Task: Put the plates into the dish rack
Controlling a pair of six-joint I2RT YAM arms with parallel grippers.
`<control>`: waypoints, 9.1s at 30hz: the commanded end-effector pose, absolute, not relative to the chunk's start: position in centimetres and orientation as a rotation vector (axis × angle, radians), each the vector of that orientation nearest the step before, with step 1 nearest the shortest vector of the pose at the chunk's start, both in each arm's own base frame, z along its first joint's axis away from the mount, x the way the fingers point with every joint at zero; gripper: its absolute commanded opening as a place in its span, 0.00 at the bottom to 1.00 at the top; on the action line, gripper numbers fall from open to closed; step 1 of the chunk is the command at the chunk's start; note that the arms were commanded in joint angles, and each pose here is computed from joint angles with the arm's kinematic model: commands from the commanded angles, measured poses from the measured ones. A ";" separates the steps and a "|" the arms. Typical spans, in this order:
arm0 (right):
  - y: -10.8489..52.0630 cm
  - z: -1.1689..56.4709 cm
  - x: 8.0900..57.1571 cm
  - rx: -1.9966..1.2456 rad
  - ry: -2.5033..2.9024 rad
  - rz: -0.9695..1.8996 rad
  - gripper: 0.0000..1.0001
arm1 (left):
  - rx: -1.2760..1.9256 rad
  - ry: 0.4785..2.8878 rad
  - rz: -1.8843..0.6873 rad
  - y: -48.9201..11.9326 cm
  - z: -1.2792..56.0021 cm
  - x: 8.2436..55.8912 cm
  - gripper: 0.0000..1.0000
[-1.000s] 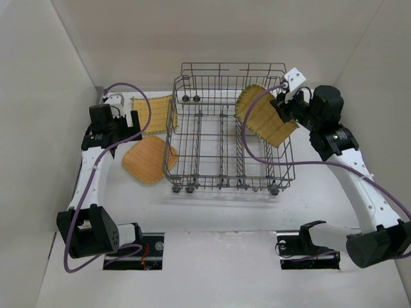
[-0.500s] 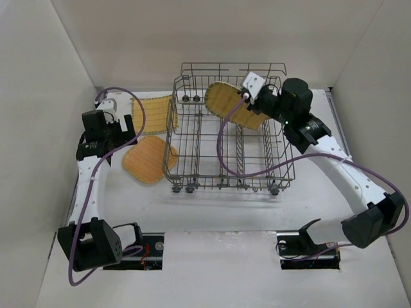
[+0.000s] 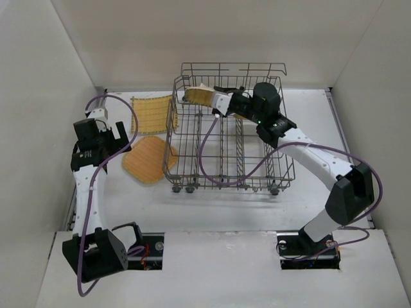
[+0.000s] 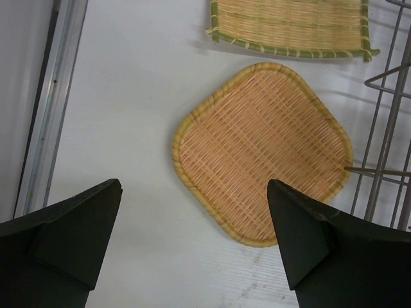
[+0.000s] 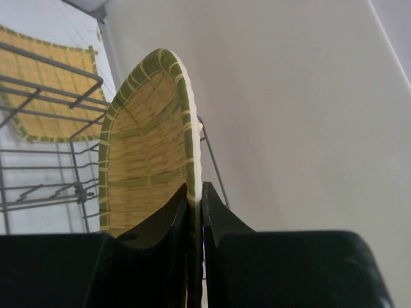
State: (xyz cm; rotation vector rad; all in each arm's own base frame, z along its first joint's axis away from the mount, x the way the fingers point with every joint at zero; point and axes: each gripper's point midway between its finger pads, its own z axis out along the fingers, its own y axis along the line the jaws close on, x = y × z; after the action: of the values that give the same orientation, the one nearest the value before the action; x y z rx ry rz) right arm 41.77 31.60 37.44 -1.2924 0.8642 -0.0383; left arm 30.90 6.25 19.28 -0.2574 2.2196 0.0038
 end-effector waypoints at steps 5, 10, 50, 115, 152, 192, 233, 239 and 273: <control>33.2 41.1 41.7 -1.245 0.582 -0.144 0.00 | -0.302 2.202 0.000 7.4 19.5 30.2 0.98; 34.0 38.1 42.4 -1.287 0.588 -0.145 0.00 | -0.324 2.206 -0.003 8.1 19.4 30.3 0.98; 36.0 30.5 48.5 -1.319 0.655 -0.163 0.00 | -0.371 2.220 0.037 11.4 19.2 31.0 0.98; 16.6 44.2 36.2 -0.795 1.243 -0.121 0.88 | -0.464 2.239 -0.631 5.7 16.3 39.5 0.88; 14.9 43.2 35.7 -0.864 1.299 -0.189 0.87 | -1.115 2.196 -1.098 5.7 5.8 26.9 0.62; 16.7 42.3 36.8 -0.937 1.316 -0.190 0.84 | -1.012 2.260 -1.211 3.1 2.0 34.0 0.09; 20.5 41.9 35.8 -0.906 1.280 0.031 0.86 | -0.530 1.789 -0.454 10.8 30.2 29.2 0.01; 21.0 42.3 35.5 -0.902 1.270 0.072 0.87 | -0.366 1.728 -0.382 9.5 35.6 29.2 0.02; 19.1 40.7 34.4 -0.892 1.269 0.044 0.86 | 0.932 1.645 0.136 -11.3 43.7 32.3 0.02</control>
State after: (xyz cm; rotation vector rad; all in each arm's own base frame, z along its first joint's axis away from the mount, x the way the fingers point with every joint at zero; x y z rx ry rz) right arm 34.81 19.77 38.52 -0.9486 1.3304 0.0456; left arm 31.99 -10.59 39.76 0.8612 1.8177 0.0203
